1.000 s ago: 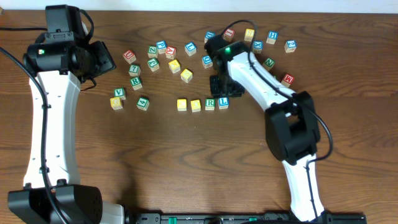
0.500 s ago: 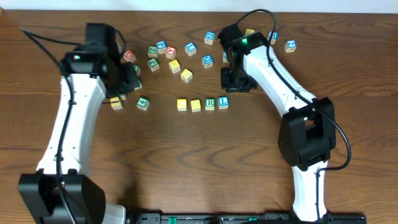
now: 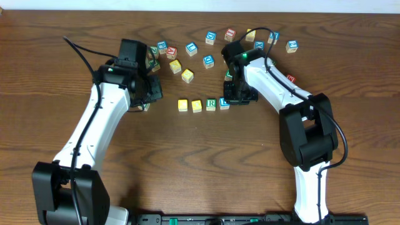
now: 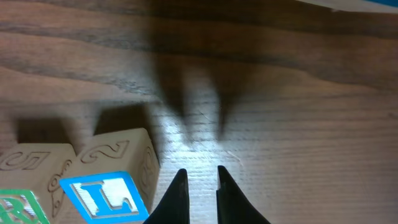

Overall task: Spell out CORL
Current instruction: 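Move the left gripper down beside the C block at the row's left end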

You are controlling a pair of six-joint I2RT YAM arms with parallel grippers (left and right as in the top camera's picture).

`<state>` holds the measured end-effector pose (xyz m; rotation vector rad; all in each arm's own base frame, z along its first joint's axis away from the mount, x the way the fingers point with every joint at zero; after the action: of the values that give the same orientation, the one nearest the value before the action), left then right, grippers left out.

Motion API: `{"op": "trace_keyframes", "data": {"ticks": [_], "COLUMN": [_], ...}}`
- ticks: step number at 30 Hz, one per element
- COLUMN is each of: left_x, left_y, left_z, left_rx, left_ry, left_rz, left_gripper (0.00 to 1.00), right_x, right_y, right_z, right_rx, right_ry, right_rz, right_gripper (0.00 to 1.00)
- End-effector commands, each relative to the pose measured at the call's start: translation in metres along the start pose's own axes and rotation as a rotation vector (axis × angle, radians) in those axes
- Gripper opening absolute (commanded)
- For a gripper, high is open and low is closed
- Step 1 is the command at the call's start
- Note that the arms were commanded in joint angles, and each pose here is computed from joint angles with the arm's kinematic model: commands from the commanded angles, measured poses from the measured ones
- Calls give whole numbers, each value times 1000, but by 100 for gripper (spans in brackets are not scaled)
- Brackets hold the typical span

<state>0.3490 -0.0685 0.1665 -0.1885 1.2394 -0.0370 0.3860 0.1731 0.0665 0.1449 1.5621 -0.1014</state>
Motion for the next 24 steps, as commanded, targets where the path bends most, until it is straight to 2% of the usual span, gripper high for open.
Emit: {"op": "trace_keyframes", "data": {"ticks": [1,6,14,24], "left_x": [14,27,43,85], "left_y": [4,-1,0,-9], "left_z": [-9,-16,-17,-29], "left_rx": [-52,-52,-50,-53], "left_ry": [28,36,3,124], "left_rz": [2,-65,-76,-143], "left_gripper": [7,7,7,7], "right_x": [0,0,1,1], "right_y": [-1,0,2,4], "right_z": [-1,-2,-4,-3], "right_rx": [13,11,9,8], "right_ry": [8,10,22,15], "right_rz": [17,17,34,39], "right_gripper": [10,11,12,13]}}
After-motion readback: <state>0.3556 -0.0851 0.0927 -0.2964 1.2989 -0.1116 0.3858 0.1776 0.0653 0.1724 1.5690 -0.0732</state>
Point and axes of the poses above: each gripper's point midway between its finger pads, its own x axis out along the fingers, its own y axis along the line the jaws close on, z = x × y, the point moved 5 cm from there along -x, back along the fingers, and after that the axes turned 8 degrees about x, right-handed, at the moved point
